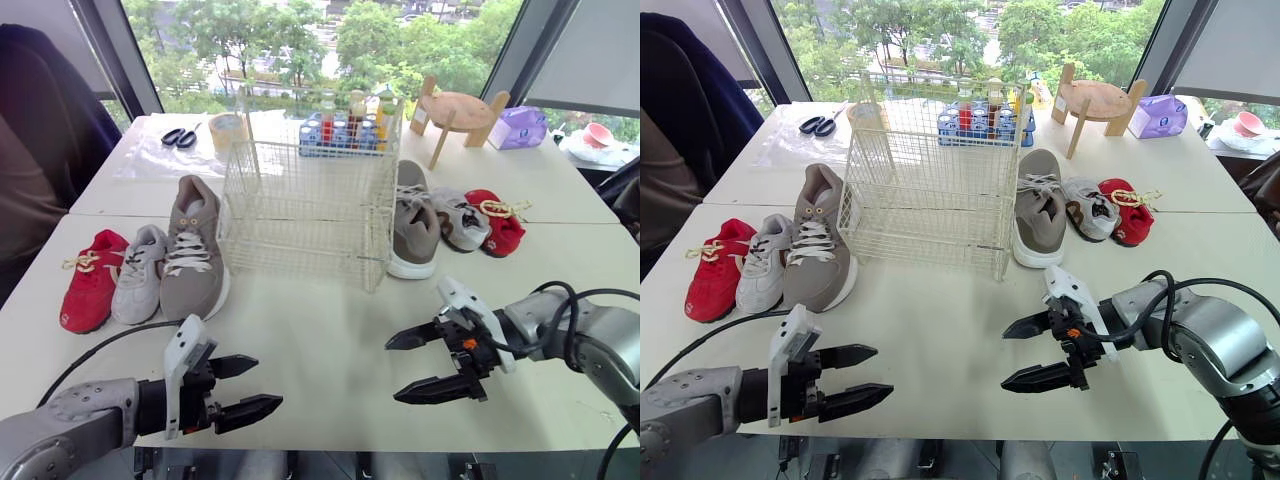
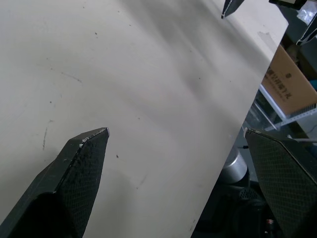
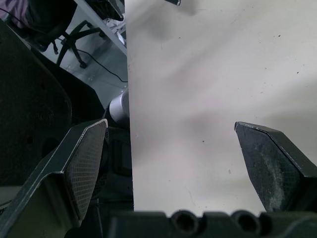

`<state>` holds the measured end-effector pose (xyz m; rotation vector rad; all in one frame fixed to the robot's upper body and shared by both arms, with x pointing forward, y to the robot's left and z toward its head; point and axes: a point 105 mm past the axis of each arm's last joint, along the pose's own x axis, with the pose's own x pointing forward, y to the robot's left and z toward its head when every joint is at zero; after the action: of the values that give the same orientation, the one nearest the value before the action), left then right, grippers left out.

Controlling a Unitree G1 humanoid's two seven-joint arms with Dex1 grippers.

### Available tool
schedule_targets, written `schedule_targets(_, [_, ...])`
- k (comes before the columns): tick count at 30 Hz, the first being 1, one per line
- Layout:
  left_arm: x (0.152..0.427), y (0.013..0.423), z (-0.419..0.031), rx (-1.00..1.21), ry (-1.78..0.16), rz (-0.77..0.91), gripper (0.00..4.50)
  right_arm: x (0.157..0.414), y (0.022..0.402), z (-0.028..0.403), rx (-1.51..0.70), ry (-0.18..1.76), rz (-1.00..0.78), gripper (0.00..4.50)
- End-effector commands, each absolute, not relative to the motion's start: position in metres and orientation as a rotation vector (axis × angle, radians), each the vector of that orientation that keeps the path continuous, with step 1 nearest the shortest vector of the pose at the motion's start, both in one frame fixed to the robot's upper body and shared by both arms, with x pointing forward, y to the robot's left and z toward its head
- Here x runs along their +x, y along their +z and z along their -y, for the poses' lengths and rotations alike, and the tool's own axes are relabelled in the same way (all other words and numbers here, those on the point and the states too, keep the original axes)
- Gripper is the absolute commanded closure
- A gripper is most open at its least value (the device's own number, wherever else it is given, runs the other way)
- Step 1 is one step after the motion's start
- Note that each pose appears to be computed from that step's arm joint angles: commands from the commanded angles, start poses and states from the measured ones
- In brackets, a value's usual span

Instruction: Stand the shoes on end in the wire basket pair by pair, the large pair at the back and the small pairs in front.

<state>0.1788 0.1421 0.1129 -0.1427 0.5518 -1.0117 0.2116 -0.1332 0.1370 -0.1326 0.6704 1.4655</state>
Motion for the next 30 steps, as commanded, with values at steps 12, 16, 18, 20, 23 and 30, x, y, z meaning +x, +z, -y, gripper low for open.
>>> schedule_targets(12, [0.187, 0.118, -0.141, -0.12, -0.994, -0.498, 0.0, 0.212, 0.144, 0.128, -0.125, 1.494, -0.636, 0.04])
schedule_targets(16, [0.187, 0.122, -0.139, -0.152, -1.015, -0.482, 0.0, 0.217, 0.147, 0.126, -0.094, 1.488, -0.616, 0.04])
schedule_targets(18, [0.191, 0.123, -0.141, -0.13, -1.0, -0.473, 0.0, 0.219, 0.146, 0.126, -0.107, 1.476, -0.614, 0.04])
schedule_targets(20, [0.195, 0.123, -0.143, -0.121, -0.981, -0.467, 0.0, 0.222, 0.145, 0.126, -0.129, 1.47, -0.613, 0.04])
schedule_targets(23, [0.196, 0.122, -0.145, -0.111, -0.98, -0.474, 0.0, 0.227, 0.148, 0.129, -0.137, 1.44, -0.617, 0.04])
schedule_targets(30, [0.203, 0.13, -0.159, -0.041, -0.956, -0.475, 0.0, 0.236, 0.175, 0.134, -0.143, 1.405, -0.578, 0.04])
